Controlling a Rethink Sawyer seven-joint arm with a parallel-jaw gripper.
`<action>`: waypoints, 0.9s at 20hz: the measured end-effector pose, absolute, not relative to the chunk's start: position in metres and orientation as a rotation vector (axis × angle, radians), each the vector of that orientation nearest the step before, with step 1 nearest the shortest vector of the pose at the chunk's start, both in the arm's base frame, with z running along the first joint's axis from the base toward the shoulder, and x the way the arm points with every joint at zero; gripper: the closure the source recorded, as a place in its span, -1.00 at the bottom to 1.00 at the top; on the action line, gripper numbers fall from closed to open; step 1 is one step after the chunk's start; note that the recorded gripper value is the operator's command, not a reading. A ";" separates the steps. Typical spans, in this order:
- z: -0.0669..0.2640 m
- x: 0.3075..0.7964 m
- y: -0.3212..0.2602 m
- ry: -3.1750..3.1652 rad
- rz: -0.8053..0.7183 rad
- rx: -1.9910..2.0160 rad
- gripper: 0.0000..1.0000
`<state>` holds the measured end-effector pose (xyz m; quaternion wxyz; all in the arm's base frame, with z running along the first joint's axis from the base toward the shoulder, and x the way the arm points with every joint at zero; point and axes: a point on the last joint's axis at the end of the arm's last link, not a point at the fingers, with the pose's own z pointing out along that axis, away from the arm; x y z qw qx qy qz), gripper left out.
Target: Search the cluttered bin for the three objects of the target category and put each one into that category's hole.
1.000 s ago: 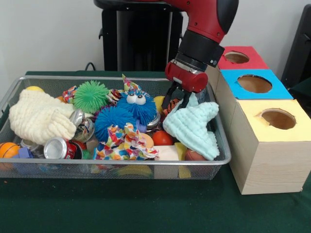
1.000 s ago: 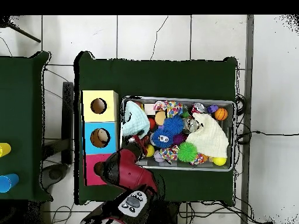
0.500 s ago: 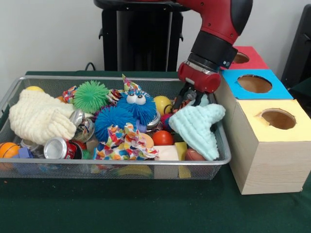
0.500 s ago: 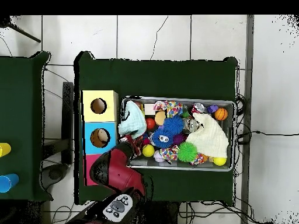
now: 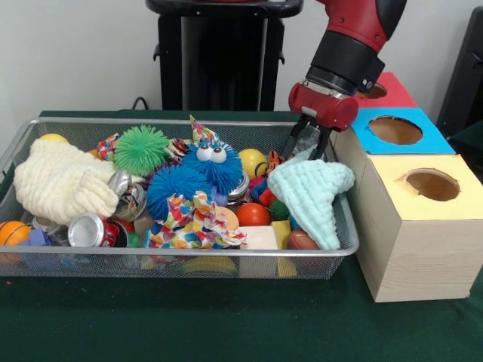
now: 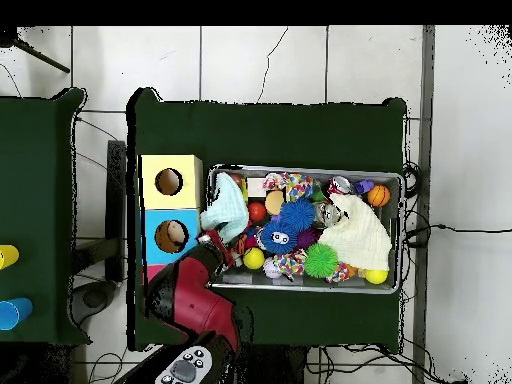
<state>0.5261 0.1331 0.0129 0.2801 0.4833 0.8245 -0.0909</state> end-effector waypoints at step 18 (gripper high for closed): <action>0.006 0.522 0.141 2.182 -0.258 1.338 -1.00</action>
